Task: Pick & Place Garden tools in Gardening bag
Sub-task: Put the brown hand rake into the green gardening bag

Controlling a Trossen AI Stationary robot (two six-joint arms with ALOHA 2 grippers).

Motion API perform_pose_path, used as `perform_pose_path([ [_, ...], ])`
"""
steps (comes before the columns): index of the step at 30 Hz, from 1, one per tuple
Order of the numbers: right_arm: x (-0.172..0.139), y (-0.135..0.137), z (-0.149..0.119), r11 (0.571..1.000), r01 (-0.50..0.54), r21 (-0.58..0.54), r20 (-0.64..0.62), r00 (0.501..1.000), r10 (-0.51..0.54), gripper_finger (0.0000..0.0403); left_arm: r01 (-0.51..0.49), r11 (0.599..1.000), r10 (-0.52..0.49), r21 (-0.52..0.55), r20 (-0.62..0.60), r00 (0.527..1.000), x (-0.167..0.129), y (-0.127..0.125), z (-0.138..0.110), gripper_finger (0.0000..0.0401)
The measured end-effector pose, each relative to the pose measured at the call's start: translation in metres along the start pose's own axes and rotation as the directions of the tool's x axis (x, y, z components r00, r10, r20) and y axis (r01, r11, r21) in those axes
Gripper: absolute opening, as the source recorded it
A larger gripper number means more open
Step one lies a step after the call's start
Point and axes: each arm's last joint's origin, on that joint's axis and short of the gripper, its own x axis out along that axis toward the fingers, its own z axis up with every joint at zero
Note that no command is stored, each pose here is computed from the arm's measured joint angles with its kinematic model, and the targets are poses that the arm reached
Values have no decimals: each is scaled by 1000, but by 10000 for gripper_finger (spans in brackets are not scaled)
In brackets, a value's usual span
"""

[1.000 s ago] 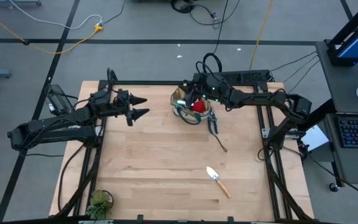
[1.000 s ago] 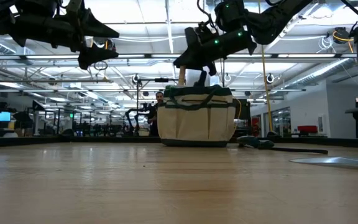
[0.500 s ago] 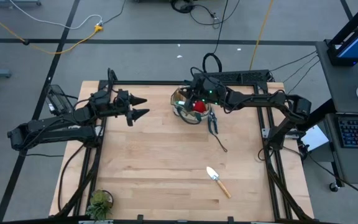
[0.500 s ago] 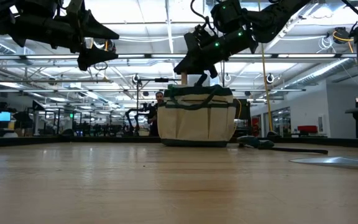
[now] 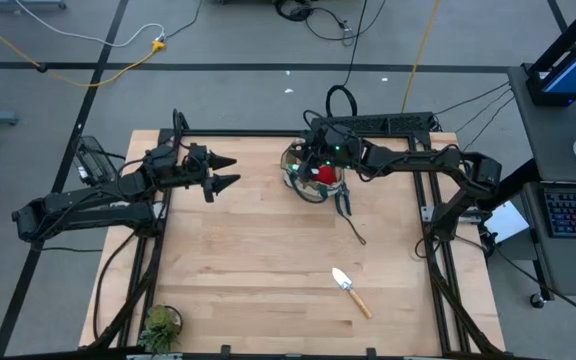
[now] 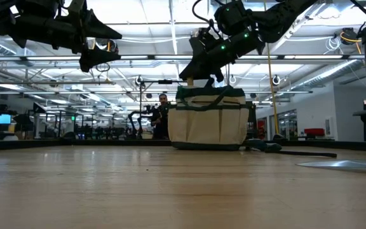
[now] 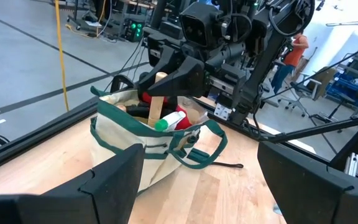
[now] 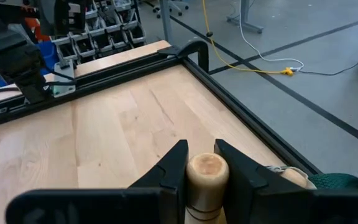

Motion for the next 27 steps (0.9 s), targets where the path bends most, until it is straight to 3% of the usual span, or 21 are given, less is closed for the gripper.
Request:
perform_pose_path([
  [17, 10, -2, -9, 1000, 1, -15, -24, 1000, -1, 56, 0, 1000, 0, 0, 0, 1000, 0, 0, 0, 324],
  [23, 13, -2, -21, 1000, 2, -15, -88, 996, -3, 108, 0, 1000, 0, 0, 0, 1000, 0, 0, 0, 324],
  [27, 9, -1, -9, 1000, -4, -31, -19, 1000, 4, 142, 0, 1000, 0, 0, 0, 1000, 0, 0, 0, 324],
])
